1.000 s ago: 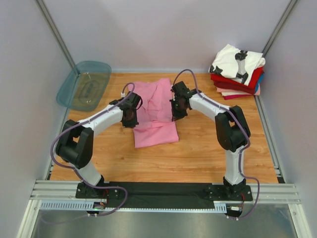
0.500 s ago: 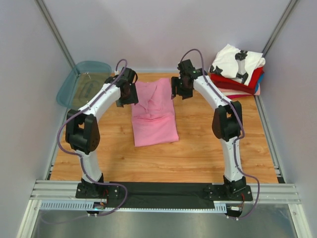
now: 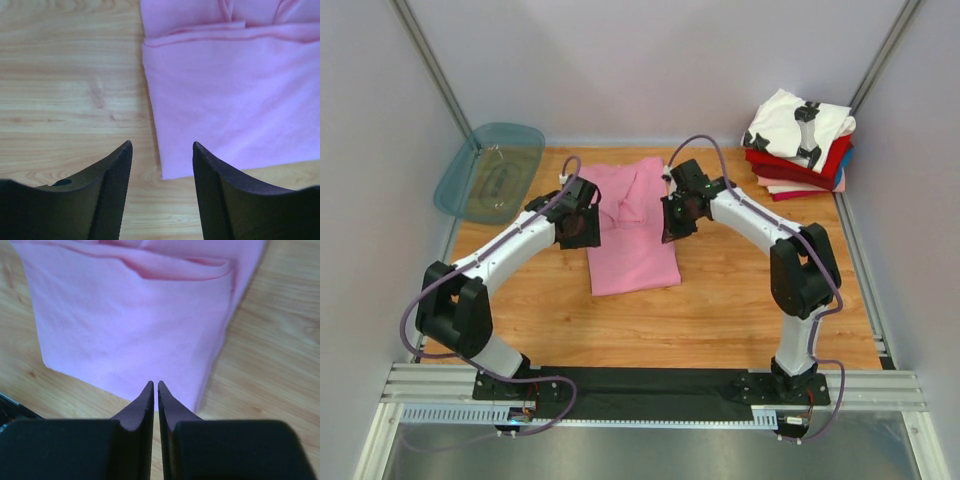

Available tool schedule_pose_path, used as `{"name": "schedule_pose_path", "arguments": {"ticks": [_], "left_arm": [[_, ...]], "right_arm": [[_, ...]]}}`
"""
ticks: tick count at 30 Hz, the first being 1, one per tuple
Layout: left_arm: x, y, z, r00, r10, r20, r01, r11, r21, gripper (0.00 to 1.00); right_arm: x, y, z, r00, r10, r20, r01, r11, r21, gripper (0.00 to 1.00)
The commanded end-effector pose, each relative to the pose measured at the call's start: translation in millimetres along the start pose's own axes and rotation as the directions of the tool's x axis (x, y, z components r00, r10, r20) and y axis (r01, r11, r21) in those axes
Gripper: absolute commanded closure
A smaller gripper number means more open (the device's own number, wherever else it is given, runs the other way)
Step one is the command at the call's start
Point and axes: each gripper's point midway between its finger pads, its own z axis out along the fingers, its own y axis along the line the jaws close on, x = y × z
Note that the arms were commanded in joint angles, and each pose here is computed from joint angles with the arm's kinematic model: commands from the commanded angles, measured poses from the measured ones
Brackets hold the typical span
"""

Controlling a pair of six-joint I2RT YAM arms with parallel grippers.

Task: Fold and stack the t-shirts
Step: Fold the tshirt

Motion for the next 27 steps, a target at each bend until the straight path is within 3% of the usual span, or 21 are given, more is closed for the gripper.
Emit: {"name": "schedule_pose_path", "arguments": {"ticks": [1, 2, 16, 27], "left_arm": [[8, -24, -1, 0.999, 0.044, 0.018, -0.045, 0.994, 0.095, 0.42], [19, -31, -1, 0.998, 0.067, 0.006, -0.067, 0.991, 0.112, 0.43], [88, -39, 19, 0.992, 0.086, -0.096, -0.065, 0.978, 0.199, 0.47], [132, -19, 51, 0.976, 0.088, -0.2, -0.062, 0.989, 0.133, 0.51]], "right_arm": [[23, 24, 19, 0.997, -0.056, -0.045, 0.052, 0.996, -0.079, 0.94], [29, 25, 22, 0.997, -0.06, -0.053, 0.056, 0.995, -0.083, 1.0], [99, -20, 49, 0.99, -0.032, -0.135, 0.032, 0.999, -0.005, 1.0], [138, -34, 62, 0.983, 0.013, -0.184, -0.014, 1.0, -0.005, 1.0]]}}
